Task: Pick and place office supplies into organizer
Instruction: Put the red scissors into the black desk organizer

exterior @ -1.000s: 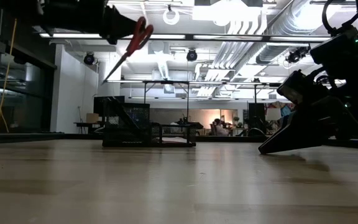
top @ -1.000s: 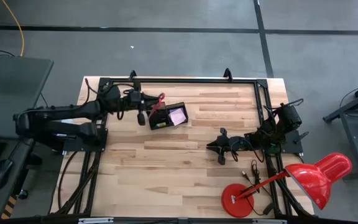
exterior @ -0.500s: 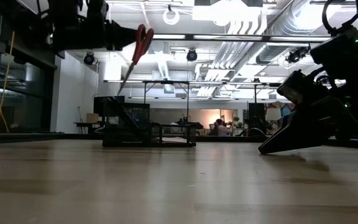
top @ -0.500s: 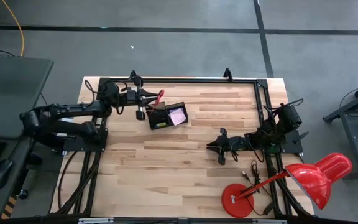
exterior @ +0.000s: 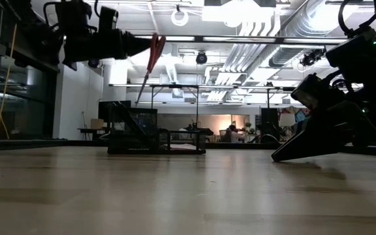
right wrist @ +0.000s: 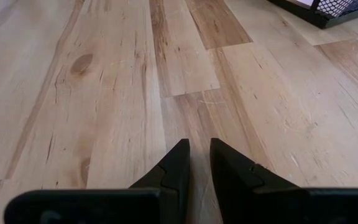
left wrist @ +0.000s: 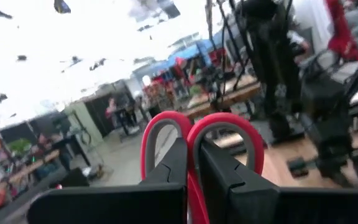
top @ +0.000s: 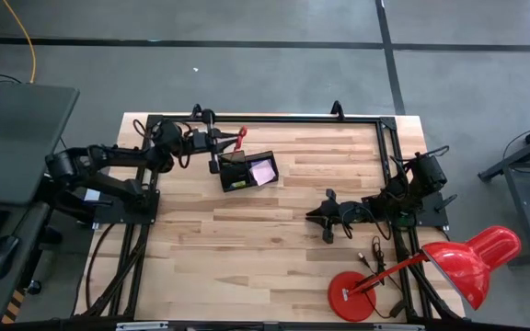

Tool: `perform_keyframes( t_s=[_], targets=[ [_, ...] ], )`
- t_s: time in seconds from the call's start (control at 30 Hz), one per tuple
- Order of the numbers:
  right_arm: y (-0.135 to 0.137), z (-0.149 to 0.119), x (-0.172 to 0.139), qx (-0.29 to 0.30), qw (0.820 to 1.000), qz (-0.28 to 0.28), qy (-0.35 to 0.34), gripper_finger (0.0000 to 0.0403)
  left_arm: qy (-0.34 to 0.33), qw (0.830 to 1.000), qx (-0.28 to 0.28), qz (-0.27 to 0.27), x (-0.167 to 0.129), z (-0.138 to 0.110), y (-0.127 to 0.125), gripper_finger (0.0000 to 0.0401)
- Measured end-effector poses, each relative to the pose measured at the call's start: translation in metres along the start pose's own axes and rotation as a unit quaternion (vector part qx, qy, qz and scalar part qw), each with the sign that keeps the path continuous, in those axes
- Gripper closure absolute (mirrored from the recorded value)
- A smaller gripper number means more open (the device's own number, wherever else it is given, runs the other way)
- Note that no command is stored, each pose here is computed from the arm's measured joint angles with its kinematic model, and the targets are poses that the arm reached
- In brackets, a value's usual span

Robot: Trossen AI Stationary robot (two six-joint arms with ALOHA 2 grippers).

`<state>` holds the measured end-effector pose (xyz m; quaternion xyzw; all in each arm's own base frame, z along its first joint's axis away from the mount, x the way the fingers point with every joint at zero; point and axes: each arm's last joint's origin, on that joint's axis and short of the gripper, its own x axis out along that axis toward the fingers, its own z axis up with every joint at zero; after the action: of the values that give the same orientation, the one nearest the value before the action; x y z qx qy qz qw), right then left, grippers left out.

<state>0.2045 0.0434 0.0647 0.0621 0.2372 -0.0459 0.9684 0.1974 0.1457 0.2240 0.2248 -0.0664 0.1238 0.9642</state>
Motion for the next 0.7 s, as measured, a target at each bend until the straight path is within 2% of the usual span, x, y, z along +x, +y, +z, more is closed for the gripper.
perform_keyframes(
  t_s=[0.23,0.4,0.5,0.7],
  targets=[
    [0.000,0.000,0.000,0.000,1.000,0.000,0.000,0.0345,0.024,1.000,-0.003,0.006,0.000,-0.021,0.006,0.0395],
    [0.000,0.000,0.000,0.000,1.000,0.000,0.000,0.0345,0.040,0.998,-0.038,0.016,0.003,-0.037,0.011,0.0397],
    [0.000,0.000,0.000,0.000,1.000,0.000,0.000,0.0345,0.050,0.997,-0.054,0.013,0.008,-0.045,0.011,0.0375],
    [0.000,0.000,0.000,0.000,1.000,0.000,0.000,0.0345,0.051,0.996,-0.067,0.009,0.010,-0.049,0.010,0.0306]
  ],
)
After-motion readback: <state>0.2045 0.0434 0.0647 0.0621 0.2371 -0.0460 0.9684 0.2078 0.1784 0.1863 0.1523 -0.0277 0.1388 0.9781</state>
